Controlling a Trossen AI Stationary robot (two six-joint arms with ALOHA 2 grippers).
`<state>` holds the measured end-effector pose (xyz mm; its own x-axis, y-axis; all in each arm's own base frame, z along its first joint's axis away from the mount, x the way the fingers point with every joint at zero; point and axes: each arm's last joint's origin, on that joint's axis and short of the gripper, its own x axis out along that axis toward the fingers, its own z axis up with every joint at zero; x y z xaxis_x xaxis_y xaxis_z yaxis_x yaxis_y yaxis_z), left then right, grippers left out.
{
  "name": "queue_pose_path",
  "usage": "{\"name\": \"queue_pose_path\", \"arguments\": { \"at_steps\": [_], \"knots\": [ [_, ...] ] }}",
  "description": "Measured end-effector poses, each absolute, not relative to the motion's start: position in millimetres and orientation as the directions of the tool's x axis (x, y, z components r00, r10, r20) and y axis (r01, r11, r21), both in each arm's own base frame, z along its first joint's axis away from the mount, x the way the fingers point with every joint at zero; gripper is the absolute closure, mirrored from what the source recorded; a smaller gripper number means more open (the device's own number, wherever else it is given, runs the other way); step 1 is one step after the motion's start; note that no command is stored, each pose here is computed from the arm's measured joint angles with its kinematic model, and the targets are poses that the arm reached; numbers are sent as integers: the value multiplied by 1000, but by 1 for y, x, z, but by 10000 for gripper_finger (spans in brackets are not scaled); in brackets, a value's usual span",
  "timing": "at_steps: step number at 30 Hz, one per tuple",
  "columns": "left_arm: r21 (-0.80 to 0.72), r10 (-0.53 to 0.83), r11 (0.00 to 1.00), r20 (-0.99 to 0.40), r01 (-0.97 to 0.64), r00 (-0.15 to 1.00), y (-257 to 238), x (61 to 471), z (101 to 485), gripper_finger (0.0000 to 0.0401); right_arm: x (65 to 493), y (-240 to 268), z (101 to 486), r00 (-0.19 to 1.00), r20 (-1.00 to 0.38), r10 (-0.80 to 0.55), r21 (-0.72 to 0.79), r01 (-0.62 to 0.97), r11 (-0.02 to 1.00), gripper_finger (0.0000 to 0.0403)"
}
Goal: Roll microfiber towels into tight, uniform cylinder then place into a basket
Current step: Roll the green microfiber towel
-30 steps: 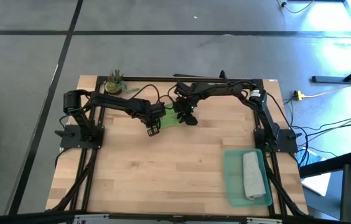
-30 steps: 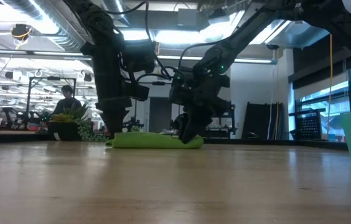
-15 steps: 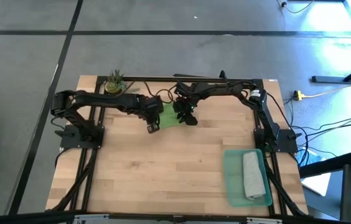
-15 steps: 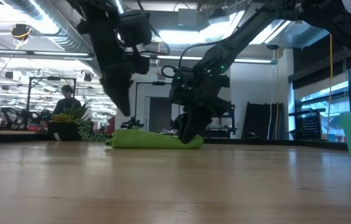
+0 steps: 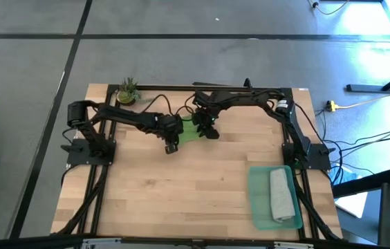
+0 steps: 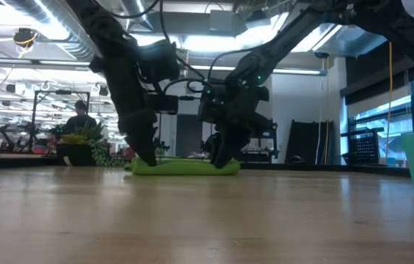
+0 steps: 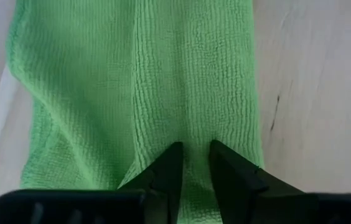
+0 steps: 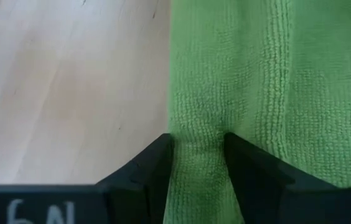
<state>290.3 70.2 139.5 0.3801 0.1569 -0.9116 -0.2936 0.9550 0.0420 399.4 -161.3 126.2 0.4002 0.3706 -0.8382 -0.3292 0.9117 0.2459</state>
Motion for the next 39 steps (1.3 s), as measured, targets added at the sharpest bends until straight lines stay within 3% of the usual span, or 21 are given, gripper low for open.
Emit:
{"name": "queue_pose_path", "arguments": {
  "at_steps": [13, 18, 28, 35, 39],
  "knots": [
    [53, 152, 962, -918, -267, 367, 70, 288, 131, 323, 398, -150, 149, 238, -900, 365, 233, -445, 865, 249],
    [53, 151, 962, -919, -267, 364, 70, 287, 131, 323, 404, -142, 145, 241, -924, 295, 158, -463, 872, 249],
    [54, 151, 963, -920, -266, 361, 70, 287, 130, 323, 395, -122, 120, 222, -926, 306, 169, -482, 860, 249],
    [33, 132, 966, -917, -258, 376, 69, 288, 130, 323, 399, -122, 113, 286, -932, 224, 112, -359, 926, 252],
    [25, 128, 965, -915, -262, 383, 69, 288, 132, 323, 400, -122, 112, 296, -934, 199, 93, -338, 937, 280]
  ]
}}
